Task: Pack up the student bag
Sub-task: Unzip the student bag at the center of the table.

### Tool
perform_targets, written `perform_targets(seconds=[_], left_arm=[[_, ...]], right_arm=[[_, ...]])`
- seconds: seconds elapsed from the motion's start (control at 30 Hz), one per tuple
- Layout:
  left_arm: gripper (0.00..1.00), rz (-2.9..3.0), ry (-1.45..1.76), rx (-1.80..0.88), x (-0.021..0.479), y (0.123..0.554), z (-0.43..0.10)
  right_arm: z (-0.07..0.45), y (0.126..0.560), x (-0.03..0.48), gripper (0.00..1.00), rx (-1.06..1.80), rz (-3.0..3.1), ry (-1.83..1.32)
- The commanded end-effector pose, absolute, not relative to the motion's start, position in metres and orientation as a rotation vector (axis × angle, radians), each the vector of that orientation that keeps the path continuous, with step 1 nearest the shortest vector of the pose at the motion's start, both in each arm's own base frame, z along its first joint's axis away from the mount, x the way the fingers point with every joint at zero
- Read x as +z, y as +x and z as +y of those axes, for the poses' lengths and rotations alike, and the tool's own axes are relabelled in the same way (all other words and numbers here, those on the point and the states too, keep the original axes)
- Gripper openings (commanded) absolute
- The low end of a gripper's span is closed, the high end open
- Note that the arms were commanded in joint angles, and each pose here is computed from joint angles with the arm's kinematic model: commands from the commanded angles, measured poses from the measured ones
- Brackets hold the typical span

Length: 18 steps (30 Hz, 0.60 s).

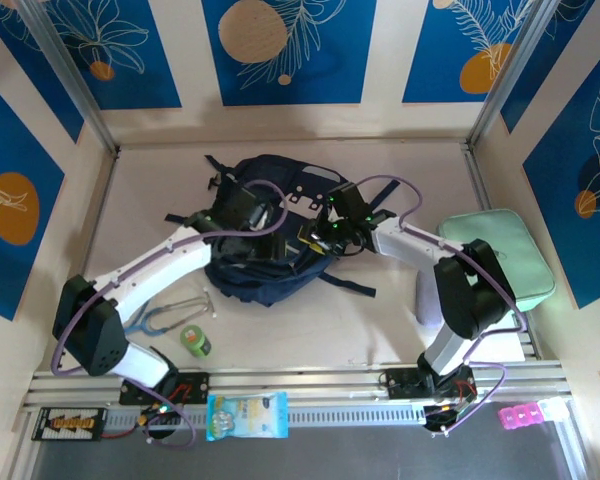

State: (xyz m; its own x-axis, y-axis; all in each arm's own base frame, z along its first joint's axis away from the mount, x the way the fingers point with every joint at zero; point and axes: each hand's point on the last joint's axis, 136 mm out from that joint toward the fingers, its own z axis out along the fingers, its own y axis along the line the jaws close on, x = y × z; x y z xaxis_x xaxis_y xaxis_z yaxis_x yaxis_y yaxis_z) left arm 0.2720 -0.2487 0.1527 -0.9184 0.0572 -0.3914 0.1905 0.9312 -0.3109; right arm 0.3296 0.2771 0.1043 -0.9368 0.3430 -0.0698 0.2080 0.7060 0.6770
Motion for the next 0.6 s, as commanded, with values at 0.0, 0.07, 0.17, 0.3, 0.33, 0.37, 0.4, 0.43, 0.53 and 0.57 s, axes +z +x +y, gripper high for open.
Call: perform_targets(seconds=[0.0,0.07,0.17,0.3,0.33,0.37,0.4,0.43,0.53,0.57], left_arm=[[0.54,2.702,0.111,-0.489,0.154,0.255,-0.256],[0.5,2.706,0.107,-0.498,0.149,0.248,-0.266],[0.45,2.701,0.106,-0.516,0.143,0.243,-0.281],[0.39,2.688,0.115,-0.498,0.139,0.242,-0.294],[0.37,2.683,0.113,-0.49,0.139,0.244,-0.297],[0.36,2.68,0.112,-0.475,0.137,0.245,-0.299],[0.35,2.681,0.107,-0.465,0.136,0.246,-0.3],[0.32,2.683,0.098,-0.453,0.133,0.248,-0.302],[0.27,2.697,0.066,-0.396,0.124,0.251,-0.302],[0.26,2.698,0.062,-0.392,0.123,0.252,-0.304]], right_arm=[[0.278,0.329,0.097,0.3,1.048,2.763,0.51],[0.278,0.331,0.094,0.19,1.077,2.756,0.547],[0.278,0.335,0.098,0.07,1.168,2.704,0.626],[0.275,0.339,0.108,0.0,1.319,2.649,0.753],[0.274,0.341,0.111,0.0,1.349,2.634,0.777],[0.273,0.341,0.113,0.0,1.366,2.627,0.791],[0.272,0.342,0.115,0.0,1.378,2.622,0.797],[0.272,0.342,0.117,0.0,1.387,2.62,0.8],[0.271,0.343,0.121,0.0,1.417,2.613,0.811],[0.272,0.342,0.121,0.0,1.425,2.615,0.811]])
